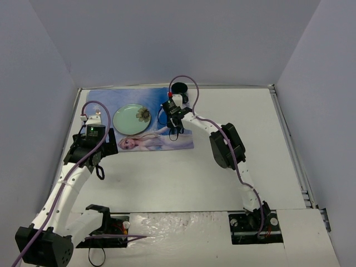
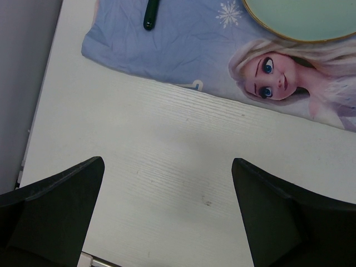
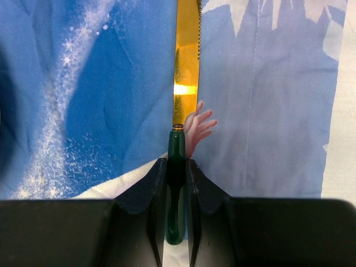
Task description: Set the dinner table for one person
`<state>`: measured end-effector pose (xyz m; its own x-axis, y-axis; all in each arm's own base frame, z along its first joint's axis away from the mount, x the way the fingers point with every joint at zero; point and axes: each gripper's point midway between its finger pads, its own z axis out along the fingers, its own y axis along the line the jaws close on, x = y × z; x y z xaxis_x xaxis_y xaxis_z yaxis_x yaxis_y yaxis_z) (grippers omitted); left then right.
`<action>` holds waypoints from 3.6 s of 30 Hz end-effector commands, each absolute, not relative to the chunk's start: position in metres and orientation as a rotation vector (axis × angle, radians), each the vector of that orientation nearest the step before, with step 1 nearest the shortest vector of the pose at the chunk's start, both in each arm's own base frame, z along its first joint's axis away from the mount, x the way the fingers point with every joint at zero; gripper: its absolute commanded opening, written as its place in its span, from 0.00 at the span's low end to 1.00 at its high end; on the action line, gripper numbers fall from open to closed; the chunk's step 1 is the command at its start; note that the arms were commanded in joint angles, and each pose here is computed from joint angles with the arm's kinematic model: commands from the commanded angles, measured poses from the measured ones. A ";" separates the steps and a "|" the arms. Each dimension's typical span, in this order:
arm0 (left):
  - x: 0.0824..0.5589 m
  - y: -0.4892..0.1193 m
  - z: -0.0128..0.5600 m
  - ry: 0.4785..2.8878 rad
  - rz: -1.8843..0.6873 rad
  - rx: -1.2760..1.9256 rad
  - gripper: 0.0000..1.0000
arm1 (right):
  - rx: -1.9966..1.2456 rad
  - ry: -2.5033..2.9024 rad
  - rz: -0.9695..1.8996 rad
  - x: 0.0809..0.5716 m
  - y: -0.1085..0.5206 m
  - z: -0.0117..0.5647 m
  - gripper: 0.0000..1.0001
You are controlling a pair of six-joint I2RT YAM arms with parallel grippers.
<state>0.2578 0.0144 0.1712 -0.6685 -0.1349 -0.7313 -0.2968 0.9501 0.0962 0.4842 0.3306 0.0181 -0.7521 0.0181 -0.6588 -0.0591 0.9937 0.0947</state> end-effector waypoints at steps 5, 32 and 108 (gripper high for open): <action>0.269 0.013 0.187 2.247 0.245 -0.310 0.97 | -0.007 2.436 0.117 0.472 0.313 0.039 0.00; 0.268 0.013 0.189 2.240 0.240 -0.312 0.97 | -0.003 2.400 0.120 0.474 0.310 0.060 0.24; 0.117 0.044 0.315 1.822 0.061 -0.424 0.97 | 0.333 1.571 -0.049 0.243 0.020 0.303 1.00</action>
<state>0.1134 0.0433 0.3075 -0.2599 -0.2422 -0.9348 -0.3071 0.9385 -0.1578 0.2391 0.0204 0.2812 -0.0677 0.1300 -0.9892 0.2325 0.9662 0.1111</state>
